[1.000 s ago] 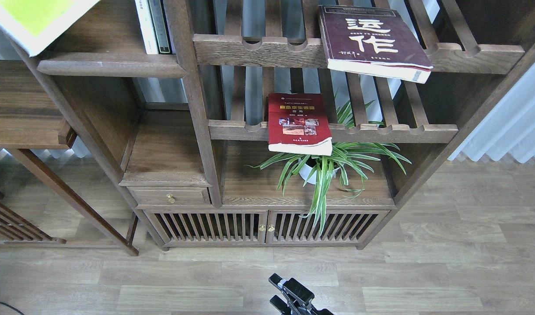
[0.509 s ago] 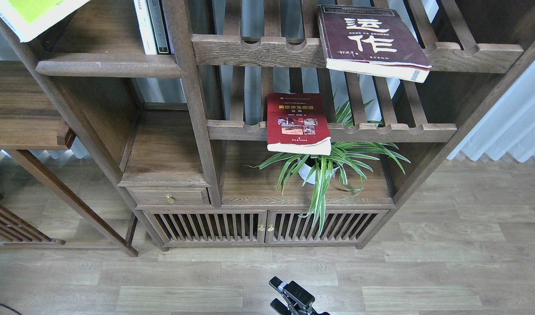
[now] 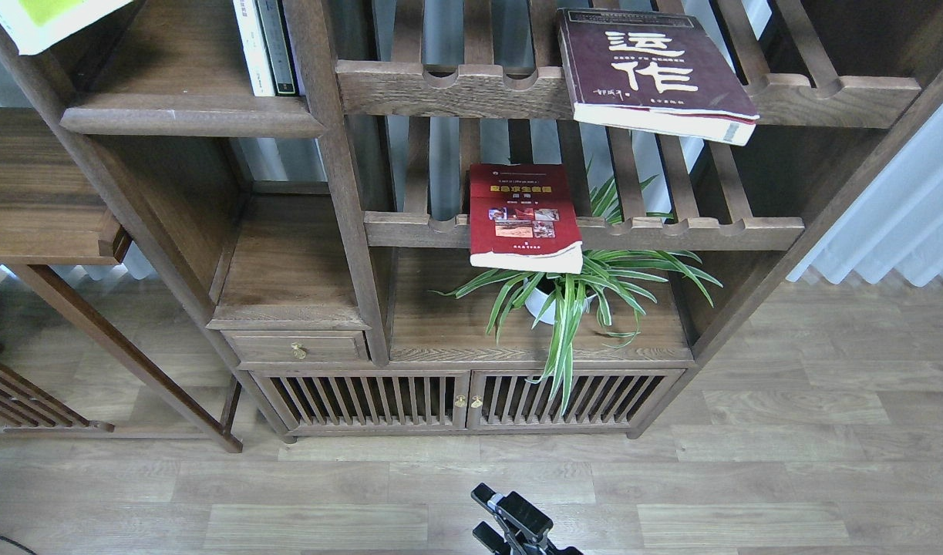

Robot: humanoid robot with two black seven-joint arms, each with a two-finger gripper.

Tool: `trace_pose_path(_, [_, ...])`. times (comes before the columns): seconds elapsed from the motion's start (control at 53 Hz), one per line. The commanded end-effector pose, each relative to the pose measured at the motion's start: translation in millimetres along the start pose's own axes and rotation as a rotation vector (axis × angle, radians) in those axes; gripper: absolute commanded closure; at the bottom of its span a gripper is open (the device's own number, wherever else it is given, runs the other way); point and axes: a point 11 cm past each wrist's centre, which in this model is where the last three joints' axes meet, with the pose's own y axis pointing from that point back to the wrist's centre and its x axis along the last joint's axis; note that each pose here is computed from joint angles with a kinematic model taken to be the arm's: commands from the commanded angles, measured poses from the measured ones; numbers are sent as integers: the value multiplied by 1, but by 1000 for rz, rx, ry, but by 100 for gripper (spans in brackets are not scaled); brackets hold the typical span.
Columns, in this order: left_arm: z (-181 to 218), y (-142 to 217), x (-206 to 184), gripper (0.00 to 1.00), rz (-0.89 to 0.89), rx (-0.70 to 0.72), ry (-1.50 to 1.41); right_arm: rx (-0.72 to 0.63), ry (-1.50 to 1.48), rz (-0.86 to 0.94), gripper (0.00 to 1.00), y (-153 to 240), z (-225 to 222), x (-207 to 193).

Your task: Organize books on shelf

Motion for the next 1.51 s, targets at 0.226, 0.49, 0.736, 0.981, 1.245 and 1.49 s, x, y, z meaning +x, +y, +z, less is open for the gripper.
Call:
trace_pose_path(0.226, [9,-29,6,95,46,-52,-40,-12,5,-22,11,-4,2,-7])
trace_pose_path(0.49, [-6,-46,-1,95,38,-167,-29,-20,11,-28,3,-6,3,-10])
trace_pose_path(0.736, [-45,-68,-18,95,27,-224,-2,-17,10,-35,2,-8,1,-12])
trace_pose_path(0.981, [-58,-62,-2,95,78,-262,-9,-14,9,-61,2,-10,1,-20])
trace_pose_path(1.245, [-63,-60,-2,95,76,-262,-26,-22,24,-75,2,-16,-2,-27])
trace_pose_path(1.49, [-69,-58,-2,95,65,-238,-70,-16,41,-95,2,-25,-13,-37])
